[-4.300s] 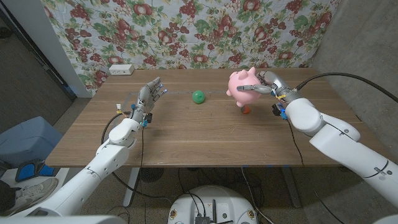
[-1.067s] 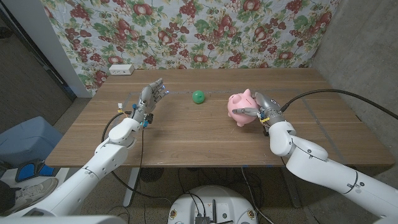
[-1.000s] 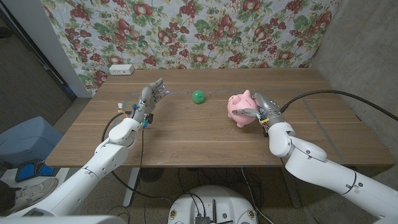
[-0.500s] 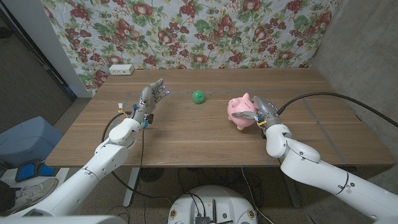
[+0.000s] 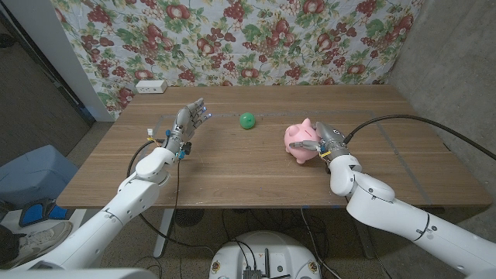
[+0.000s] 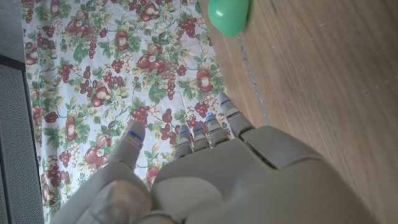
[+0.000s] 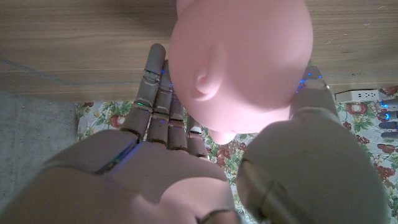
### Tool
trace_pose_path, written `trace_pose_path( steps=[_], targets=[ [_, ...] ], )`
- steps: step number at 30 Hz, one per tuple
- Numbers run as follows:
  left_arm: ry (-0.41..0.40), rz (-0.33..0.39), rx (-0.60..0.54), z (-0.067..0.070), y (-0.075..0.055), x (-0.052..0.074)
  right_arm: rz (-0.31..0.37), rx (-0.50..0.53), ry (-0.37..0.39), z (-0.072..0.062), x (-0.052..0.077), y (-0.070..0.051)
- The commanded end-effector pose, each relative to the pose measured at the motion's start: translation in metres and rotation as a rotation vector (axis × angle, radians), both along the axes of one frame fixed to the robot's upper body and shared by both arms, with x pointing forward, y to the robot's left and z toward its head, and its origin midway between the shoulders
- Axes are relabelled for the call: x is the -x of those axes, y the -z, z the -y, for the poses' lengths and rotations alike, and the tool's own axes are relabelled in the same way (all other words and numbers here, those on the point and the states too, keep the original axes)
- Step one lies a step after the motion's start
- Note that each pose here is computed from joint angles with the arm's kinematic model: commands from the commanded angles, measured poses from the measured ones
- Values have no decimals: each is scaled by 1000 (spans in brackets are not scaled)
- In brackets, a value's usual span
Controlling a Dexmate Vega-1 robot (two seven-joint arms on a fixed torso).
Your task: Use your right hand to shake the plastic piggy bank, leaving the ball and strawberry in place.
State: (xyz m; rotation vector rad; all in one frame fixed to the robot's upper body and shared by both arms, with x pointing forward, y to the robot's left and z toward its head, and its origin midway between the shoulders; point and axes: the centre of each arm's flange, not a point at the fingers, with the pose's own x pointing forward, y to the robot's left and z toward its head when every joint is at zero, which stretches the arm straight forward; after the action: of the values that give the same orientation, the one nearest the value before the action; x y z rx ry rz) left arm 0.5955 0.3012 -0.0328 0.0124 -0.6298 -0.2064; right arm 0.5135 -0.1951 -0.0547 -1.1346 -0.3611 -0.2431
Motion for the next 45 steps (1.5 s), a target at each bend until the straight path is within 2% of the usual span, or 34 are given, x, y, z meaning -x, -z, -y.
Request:
trace_pose_path(
  steps=[1,25,39,45],
  targets=[
    [4,10,-6,1,-4,-1,-18,20,20,-1,1,-1],
    [4,16,-1,-3,-3,0,-155,69,42,-2,1,-6],
    [4,19,7,-6,0,1,-173,74,46,-4,3,-8],
    [4,18,11,-7,2,1,-226,74,47,-5,3,-10]
  ],
)
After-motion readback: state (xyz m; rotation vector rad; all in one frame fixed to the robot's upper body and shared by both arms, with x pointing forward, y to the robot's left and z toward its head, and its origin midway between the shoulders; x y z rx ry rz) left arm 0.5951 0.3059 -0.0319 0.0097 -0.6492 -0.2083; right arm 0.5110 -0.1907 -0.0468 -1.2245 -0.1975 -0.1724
